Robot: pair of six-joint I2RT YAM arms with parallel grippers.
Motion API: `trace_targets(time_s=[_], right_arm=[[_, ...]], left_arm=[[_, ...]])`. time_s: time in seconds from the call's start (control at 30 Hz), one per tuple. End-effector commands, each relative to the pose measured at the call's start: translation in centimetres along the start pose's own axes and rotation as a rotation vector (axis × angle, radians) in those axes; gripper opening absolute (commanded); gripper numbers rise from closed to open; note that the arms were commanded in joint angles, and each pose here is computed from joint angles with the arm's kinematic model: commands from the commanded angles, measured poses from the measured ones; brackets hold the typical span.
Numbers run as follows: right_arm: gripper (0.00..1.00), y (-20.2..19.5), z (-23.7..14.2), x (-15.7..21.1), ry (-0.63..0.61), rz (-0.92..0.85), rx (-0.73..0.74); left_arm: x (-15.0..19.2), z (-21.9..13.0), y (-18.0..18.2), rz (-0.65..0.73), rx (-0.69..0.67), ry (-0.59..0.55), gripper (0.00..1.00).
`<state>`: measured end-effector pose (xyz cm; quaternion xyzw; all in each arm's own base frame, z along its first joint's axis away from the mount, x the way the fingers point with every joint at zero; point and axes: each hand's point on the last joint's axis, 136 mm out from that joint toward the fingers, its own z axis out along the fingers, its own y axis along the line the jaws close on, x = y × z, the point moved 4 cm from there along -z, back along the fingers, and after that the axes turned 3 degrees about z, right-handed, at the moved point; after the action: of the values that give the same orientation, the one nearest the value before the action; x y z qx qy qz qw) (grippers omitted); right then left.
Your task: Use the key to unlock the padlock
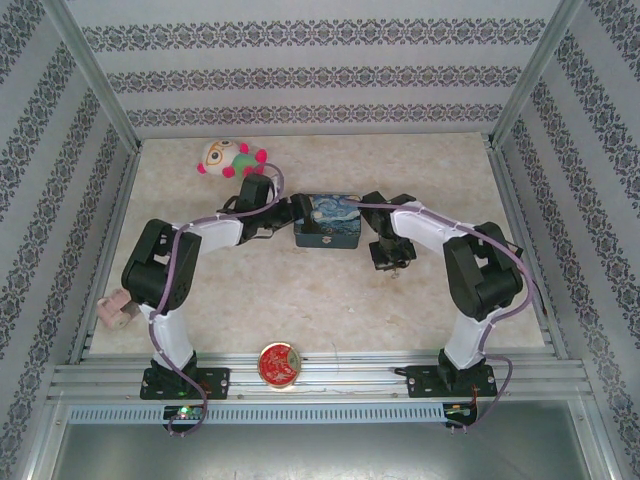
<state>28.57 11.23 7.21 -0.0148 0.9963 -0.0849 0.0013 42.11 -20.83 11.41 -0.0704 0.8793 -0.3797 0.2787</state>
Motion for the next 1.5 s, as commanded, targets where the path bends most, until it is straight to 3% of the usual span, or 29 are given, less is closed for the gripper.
trace_targets(time_s=[0.0,0.33,0.63,1.2,1.47], right_arm=[[0.04,-0.5,-0.2,-0.7,-0.007,0.028,0.071],[0.05,-0.9,1.0,-2.6,0.012,0.043,0.209],[0.29,0.0,0.6,-2.8,-0.009,0.043,0.190],[0.30,2.0,-2.0,-2.7,-0.082,0.031,0.113],[0.33,0.6,-6.1,-2.0,-0.193,0.072,0.057]], left_arm=[[-1.2,-1.7,-1.2,-0.002,0.040,-0.071,0.78],[0.2,-2.8,-0.8,-0.050,0.067,-0.077,0.78],[0.4,-3.6,-0.2,-0.060,0.045,-0.088,0.79],[-0.8,-5.5,0.6,-0.071,0.023,-0.134,0.80],[-1.4,-8.6,1.9,-0.058,-0.057,-0.188,0.91]])
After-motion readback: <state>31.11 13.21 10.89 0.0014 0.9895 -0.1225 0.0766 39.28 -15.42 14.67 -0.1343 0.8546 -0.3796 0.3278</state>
